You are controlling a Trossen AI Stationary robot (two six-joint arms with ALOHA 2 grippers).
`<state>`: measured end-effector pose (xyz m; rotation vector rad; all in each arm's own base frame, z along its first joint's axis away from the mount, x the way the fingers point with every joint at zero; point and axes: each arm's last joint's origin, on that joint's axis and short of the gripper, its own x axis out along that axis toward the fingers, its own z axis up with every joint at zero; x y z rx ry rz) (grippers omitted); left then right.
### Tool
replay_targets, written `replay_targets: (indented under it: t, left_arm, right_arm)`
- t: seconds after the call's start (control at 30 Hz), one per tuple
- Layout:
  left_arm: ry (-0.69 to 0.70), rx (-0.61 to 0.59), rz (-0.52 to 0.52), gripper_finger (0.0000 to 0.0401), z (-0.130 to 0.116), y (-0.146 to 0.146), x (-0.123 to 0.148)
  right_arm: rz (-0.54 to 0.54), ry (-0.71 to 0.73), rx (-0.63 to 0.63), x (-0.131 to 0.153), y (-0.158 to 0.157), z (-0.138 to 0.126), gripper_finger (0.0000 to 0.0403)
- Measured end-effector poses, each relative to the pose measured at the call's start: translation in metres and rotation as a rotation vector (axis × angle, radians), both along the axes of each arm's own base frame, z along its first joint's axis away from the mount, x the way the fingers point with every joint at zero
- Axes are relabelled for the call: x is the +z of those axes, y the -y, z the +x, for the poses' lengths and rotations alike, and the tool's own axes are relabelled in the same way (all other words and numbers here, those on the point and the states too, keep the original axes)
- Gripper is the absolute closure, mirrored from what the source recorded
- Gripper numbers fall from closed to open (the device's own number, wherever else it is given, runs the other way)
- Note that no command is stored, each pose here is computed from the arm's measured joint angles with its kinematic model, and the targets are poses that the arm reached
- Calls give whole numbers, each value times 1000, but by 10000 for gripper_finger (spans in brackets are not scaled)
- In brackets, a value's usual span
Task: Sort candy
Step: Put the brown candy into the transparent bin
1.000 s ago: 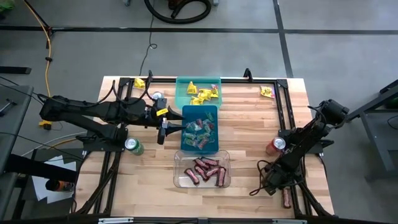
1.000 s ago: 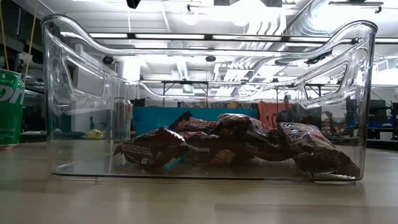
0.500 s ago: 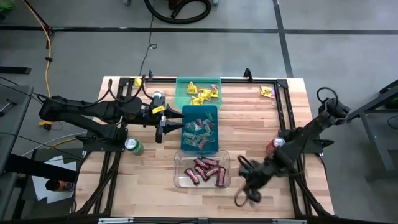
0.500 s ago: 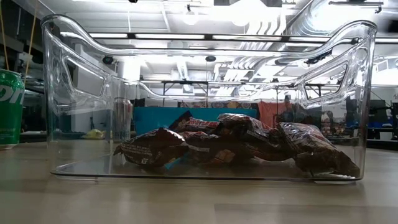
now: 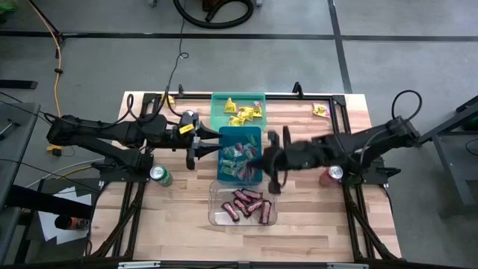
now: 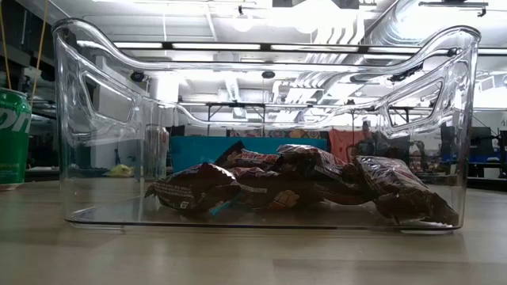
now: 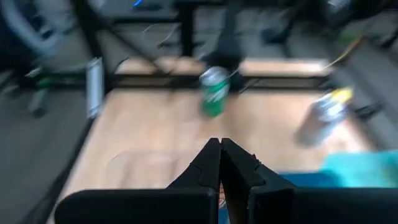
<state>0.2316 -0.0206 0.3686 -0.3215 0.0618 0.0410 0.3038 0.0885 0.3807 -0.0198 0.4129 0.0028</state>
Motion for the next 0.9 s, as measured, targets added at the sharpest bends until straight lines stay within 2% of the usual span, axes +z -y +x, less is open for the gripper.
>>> replay_targets:
  t: [0.1,0.27,0.43,0.57,0.7,0.8,0.9]
  left_arm:
    - [24,0,-3,215,0,0,2]
    - [27,0,-3,215,0,0,3]
    - [24,-3,41,215,0,0,2]
    - [25,-4,64,215,0,0,3]
    - [22,5,90,215,1,0,2]
    - [15,18,98,215,2,-1,0]
    - [38,36,92,215,3,-1,-13]
  right_arm:
    - [-37,54,-72,6,18,6,403]
    - [-6,62,-162,2,40,11,403]
    - [30,122,-184,-9,49,-8,403]
    - [117,262,-202,-26,52,-40,403]
    - [182,509,-171,-41,51,-64,403]
    - [183,614,-165,-57,53,-69,403]
    - [167,616,-175,-68,54,-65,403]
